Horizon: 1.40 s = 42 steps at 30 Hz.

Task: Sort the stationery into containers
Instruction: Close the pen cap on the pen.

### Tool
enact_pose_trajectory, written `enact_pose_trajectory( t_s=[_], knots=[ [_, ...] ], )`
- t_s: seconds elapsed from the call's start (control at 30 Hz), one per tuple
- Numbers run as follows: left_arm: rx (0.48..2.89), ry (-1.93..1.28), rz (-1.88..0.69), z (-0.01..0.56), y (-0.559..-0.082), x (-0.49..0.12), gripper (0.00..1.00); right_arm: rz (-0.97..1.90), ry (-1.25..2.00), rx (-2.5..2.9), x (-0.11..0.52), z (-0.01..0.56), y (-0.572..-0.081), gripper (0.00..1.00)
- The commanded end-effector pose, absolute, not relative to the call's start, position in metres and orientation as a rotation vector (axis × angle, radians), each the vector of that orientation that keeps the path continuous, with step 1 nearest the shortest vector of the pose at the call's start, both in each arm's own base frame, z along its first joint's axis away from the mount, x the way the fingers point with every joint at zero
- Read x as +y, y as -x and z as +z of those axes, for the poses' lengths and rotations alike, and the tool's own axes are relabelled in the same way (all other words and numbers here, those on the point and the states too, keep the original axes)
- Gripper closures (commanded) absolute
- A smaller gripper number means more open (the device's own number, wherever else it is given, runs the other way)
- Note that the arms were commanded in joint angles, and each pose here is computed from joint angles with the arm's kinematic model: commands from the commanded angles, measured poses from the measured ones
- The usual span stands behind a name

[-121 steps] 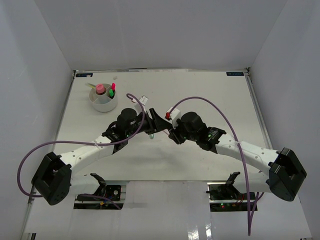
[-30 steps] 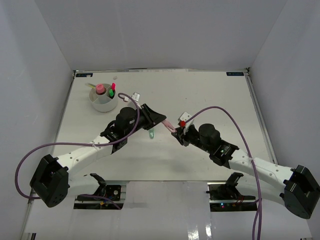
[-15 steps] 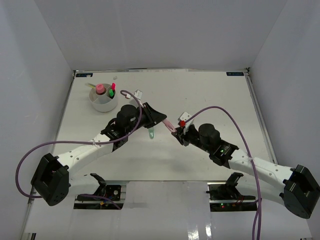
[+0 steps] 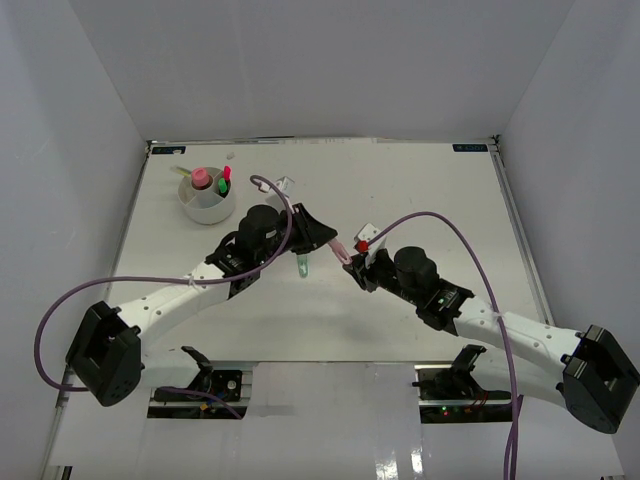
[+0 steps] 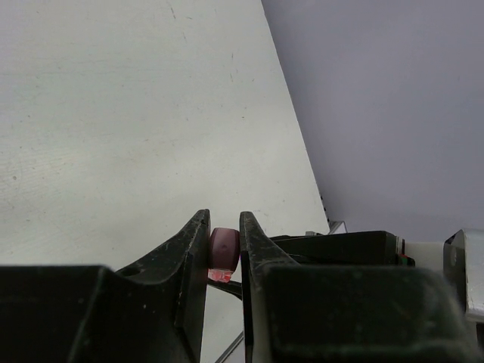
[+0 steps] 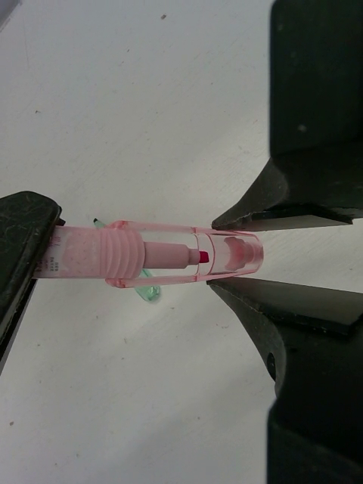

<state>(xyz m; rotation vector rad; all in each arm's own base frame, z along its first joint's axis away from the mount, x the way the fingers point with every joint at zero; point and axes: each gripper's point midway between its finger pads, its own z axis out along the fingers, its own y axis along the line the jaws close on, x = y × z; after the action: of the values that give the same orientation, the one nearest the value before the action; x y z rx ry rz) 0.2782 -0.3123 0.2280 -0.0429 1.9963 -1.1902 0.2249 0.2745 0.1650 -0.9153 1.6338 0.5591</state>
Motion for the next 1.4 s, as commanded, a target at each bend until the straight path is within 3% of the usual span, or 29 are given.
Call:
enact_pose_trajectory(
  t_s=[0.0, 0.4, 1.37],
  knots=[
    [1.956, -0.034, -1.189, 0.245, -0.277, -0.322, 0.77, 0.566, 0.902, 1.562, 0.282, 0.188, -0.23, 0.7],
    [1.986, -0.099, -1.046, 0.233, -0.282, -0.319, 0.8, 0.565, 0.9, 1.558, 0.282, 0.192, -0.23, 0.71],
    [2.059, -0.083, -1.148, 0.206, -0.26, -0.333, 0.74, 0.564, 0.806, 1.499, 0.282, 0.223, -0.24, 0.72]
  ],
)
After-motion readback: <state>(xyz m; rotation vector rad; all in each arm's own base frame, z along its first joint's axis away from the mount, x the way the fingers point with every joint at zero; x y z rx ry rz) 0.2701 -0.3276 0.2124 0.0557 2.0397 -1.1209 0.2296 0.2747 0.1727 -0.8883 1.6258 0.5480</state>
